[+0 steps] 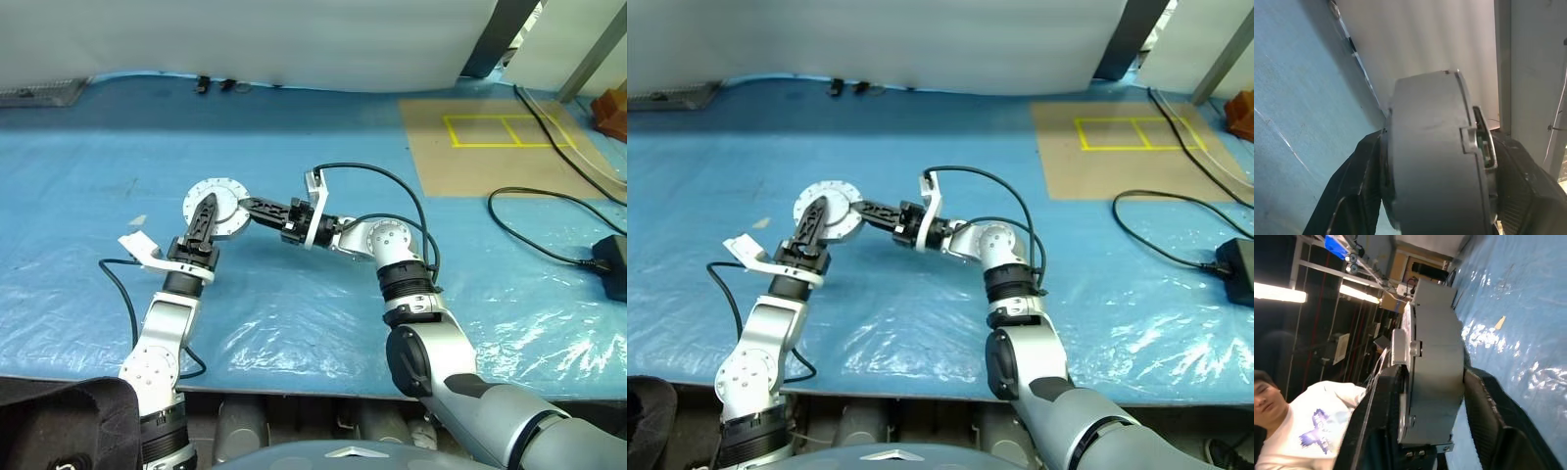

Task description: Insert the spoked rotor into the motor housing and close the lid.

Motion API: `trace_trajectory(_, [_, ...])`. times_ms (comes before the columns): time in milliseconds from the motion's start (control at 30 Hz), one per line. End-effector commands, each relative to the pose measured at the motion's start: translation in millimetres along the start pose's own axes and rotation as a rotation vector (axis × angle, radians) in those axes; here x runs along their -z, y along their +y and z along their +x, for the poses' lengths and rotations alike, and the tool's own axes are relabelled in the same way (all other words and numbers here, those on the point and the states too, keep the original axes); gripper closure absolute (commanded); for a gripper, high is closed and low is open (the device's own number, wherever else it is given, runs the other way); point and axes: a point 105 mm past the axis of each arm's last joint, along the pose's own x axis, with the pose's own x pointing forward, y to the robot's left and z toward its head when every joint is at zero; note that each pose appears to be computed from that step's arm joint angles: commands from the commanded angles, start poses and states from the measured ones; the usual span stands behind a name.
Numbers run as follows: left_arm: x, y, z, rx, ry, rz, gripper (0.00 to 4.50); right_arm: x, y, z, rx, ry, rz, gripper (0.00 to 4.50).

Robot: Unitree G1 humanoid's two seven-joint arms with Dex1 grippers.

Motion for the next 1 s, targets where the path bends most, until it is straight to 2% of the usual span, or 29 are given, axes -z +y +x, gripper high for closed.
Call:
trace_trajectory(33, [12.3,-12.0,4.0,0.045,0.035,-0.016,1.86,2.4,25.7,19.2,-0.103,0.000,-0.040,1.35])
trace_trajectory(133, [9.9,-15.8,5.2,0.069,0.010,-0.048,1.86,-0.9,19.4,19.9,-0.069,-0.020,-0.034,0.31])
trace_trajectory(300, [-7.5,-21.2,9.0,0.103,-0.104,-0.147,1.86,-6.2,12.8,18.8,-0.022,-0.047,-0.049,0.31])
trace_trajectory(400, [-39.3,-14.1,6.7,0.088,-0.274,-0.158,1.86,-14.4,5.5,17.3,0.029,-0.090,-0.082,0.31])
trace_trajectory(533, [-86.2,12.9,5.5,-0.033,-0.499,0.010,1.86,-12.1,10.6,19.4,0.012,-0.057,-0.121,0.31])
trace_trajectory(700, [-133.3,45.7,8.3,-0.166,-0.699,0.092,1.86,-6.2,20.7,24.3,-0.023,-0.009,-0.177,0.31])
trace_trajectory(800, [-151.8,68.7,13.3,-0.276,-0.717,0.184,1.86,-1.1,27.1,26.6,-0.044,0.027,-0.212,0.31])
trace_trajectory(1000, [-178.3,98.2,14.3,-0.400,-0.753,0.243,1.86,5.2,42.5,27.7,-0.091,0.070,-0.277,0.31])
